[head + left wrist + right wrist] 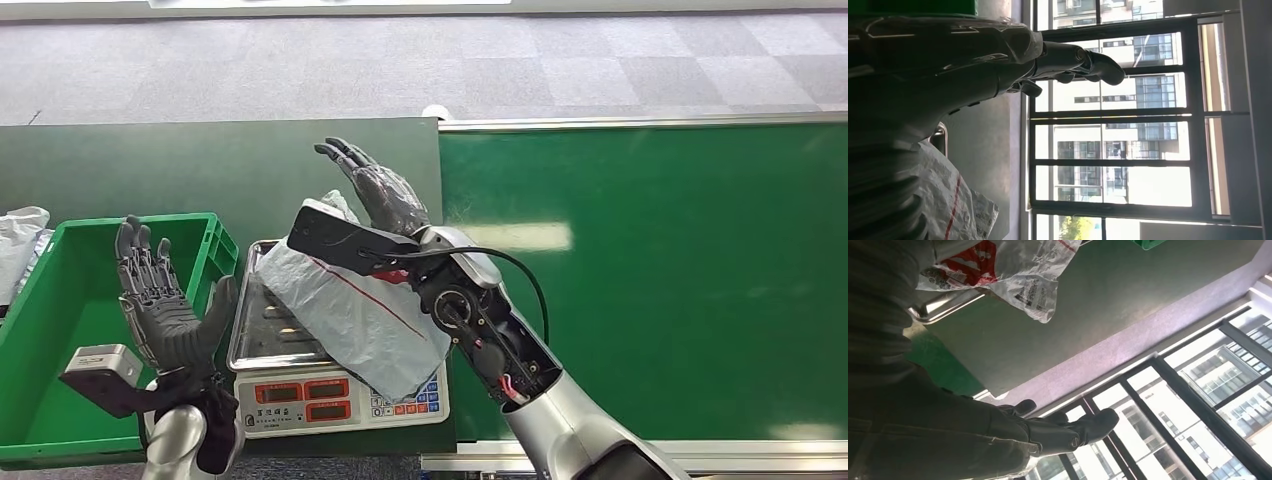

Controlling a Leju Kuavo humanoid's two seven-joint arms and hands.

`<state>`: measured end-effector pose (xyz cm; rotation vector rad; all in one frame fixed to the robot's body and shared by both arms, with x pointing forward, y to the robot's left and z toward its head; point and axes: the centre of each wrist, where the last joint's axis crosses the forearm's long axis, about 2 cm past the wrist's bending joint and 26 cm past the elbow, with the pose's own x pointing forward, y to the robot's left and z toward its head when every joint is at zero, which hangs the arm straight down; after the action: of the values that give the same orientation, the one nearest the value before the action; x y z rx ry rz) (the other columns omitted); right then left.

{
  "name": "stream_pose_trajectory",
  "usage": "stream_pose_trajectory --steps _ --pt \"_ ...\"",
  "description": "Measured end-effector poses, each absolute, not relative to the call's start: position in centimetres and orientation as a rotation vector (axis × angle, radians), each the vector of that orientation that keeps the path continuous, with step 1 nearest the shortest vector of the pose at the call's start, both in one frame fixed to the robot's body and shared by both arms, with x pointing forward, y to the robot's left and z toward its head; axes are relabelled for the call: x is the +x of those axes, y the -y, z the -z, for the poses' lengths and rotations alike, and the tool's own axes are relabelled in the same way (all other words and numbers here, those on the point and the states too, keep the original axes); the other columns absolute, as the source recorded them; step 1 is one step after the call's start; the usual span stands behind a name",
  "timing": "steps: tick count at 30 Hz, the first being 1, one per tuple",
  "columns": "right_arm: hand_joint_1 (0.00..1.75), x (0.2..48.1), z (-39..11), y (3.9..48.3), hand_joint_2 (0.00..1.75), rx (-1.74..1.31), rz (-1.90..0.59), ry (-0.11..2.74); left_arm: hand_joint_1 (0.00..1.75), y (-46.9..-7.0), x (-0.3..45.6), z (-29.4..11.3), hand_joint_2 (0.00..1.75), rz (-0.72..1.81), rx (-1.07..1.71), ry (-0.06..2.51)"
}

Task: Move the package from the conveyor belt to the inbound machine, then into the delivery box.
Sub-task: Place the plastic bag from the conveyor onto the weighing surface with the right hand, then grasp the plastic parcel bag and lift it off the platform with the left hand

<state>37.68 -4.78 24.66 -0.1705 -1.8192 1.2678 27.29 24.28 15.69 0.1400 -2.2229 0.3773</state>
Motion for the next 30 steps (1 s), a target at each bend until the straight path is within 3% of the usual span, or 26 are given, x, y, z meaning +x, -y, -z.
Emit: stream_pose_trajectory --steps 10,17,23,30 --pt "0.0 36.4 -25.8 7.1 1.75 -0.618 -0.798 2.269 0.0 -22.1 26.6 -15.9 1.75 -0.109 0.158 2.228" --pt "0.0 34.4 -21.7 12.3 1.75 -0.801 -0.527 2.428 0.0 -19.5 31.1 -17.2 1.75 0.317 0.333 2.184" --pt "0.0 30.4 -15.9 18.4 1.75 -0.737 -0.257 2.362 0.0 -18.1 34.7 -16.0 1.75 0.555 0.596 2.084" --pt "0.0 27.9 -13.6 20.3 1.75 -0.718 -0.191 2.312 0.0 -17.2 35.7 -14.2 1.75 0.661 0.612 2.01"
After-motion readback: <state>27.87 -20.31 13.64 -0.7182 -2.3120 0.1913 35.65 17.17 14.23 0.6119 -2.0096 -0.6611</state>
